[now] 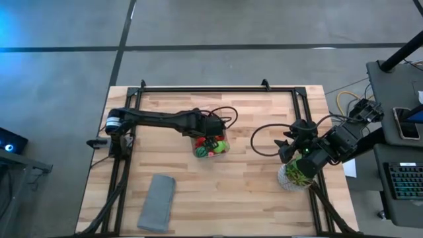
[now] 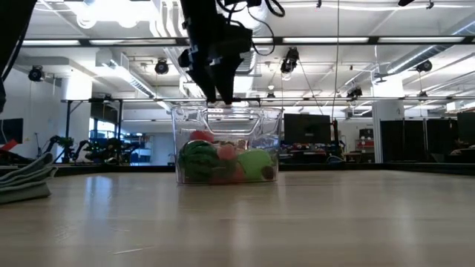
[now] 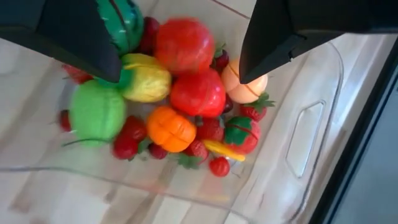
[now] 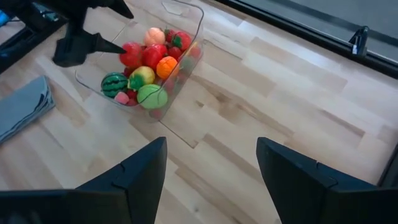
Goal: Pick and placing Produce into tupperware
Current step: Return to Home Position
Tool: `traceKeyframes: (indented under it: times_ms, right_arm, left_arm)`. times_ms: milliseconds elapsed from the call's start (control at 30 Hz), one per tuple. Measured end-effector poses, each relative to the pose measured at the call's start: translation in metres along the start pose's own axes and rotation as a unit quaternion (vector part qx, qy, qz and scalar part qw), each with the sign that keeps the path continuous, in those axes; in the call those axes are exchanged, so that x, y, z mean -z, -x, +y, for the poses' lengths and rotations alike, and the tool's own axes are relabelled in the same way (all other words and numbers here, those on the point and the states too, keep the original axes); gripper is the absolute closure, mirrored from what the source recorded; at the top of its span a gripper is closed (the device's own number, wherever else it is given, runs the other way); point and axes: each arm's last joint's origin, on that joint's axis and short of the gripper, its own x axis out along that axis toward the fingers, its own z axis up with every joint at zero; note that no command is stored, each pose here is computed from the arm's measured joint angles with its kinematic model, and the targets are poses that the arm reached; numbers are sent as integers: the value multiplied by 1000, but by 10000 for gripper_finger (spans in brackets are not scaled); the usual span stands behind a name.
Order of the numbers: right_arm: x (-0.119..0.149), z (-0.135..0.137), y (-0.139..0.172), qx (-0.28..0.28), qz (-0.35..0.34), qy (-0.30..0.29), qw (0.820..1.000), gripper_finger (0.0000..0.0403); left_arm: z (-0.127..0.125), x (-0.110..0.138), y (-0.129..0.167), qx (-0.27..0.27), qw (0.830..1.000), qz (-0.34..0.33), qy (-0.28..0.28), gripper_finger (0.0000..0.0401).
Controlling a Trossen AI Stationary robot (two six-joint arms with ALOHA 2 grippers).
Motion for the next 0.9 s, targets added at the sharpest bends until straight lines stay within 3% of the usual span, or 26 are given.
traceKeyframes:
  times_ms: [200, 300, 400, 467, 567, 633, 700, 767, 833, 900]
  right_arm:
    - [-1, 0, 1, -2, 2, 10, 1000, 158]
    - [-3, 0, 5, -15, 36, 50, 998, 156]
    - [-6, 1, 11, -31, 61, 37, 997, 158]
    - [-7, 5, 14, -55, 60, 20, 996, 160]
    - [-6, 20, 19, -136, 33, 64, 988, 160]
    - [-9, 26, 22, -193, 12, 78, 978, 159]
    - [-12, 26, 24, -236, -17, 79, 968, 158]
    - [-9, 17, 20, -248, -30, 70, 966, 160]
    - [-3, 0, 14, -252, -33, 46, 966, 162]
    - [1, -19, 9, -276, -41, 20, 960, 163]
  left_arm:
    - [3, -1, 48, 38, 998, -57, 2, 87]
    - [13, 5, 77, 56, 995, -87, 11, 87]
    - [27, 13, 105, 86, 984, -115, 104, 87]
    - [30, 18, 123, 121, 976, -152, 99, 87]
    - [26, 21, 140, 224, 948, -223, 47, 87]
    - [20, 22, 140, 316, 911, -265, 8, 87]
    - [19, 27, 131, 376, 877, -300, -10, 87]
    - [18, 35, 119, 402, 853, -333, 5, 87]
    - [18, 50, 99, 411, 850, -330, 22, 87]
    - [22, 65, 88, 427, 836, -342, 40, 87]
